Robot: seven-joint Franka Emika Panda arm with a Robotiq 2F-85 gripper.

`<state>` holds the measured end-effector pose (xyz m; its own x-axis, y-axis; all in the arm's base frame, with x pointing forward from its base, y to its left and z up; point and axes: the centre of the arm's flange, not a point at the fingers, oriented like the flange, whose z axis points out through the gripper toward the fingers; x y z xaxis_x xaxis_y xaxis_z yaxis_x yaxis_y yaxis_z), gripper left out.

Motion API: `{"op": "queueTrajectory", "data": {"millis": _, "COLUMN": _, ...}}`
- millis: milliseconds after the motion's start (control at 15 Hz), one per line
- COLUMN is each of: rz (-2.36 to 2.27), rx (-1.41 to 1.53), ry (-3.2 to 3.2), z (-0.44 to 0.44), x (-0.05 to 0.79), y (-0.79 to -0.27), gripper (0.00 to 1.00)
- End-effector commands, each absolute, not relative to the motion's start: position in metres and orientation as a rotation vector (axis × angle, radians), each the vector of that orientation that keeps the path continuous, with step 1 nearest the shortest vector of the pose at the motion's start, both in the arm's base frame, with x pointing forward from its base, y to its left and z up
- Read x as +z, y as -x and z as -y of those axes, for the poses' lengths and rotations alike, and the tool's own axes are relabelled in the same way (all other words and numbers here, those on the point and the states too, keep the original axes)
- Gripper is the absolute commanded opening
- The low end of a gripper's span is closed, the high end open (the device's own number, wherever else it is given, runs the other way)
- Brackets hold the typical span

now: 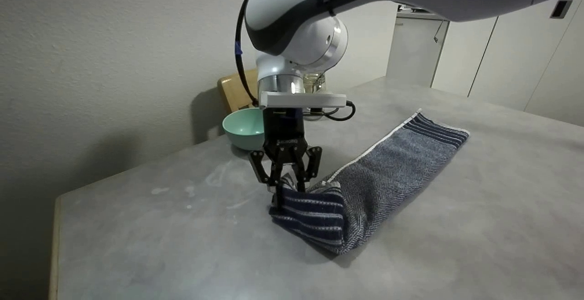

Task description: Unfold the towel.

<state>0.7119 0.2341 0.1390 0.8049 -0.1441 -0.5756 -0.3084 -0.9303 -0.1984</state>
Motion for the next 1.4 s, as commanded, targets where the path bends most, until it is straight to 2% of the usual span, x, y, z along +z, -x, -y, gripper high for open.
{"op": "queueTrajectory", "data": {"millis": 0, "rz": -0.350, "rx": 0.817, "ry": 2.781, "z": -0.249, "x": 0.159, "y": -0.708, "gripper": 0.77}}
{"op": "queueTrajectory", "data": {"millis": 200, "rz": -0.308, "rx": 0.799, "ry": 2.830, "z": -0.269, "x": 0.171, "y": -0.709, "gripper": 0.98}}
{"op": "queueTrajectory", "data": {"millis": 867, "rz": 0.177, "rx": 0.781, "ry": 2.632, "z": -0.303, "x": 0.170, "y": -0.704, "gripper": 1.00}}
{"op": "queueTrajectory", "data": {"millis": 1333, "rz": 0.242, "rx": 0.804, "ry": 2.698, "z": -0.290, "x": 0.181, "y": -0.684, "gripper": 1.00}}
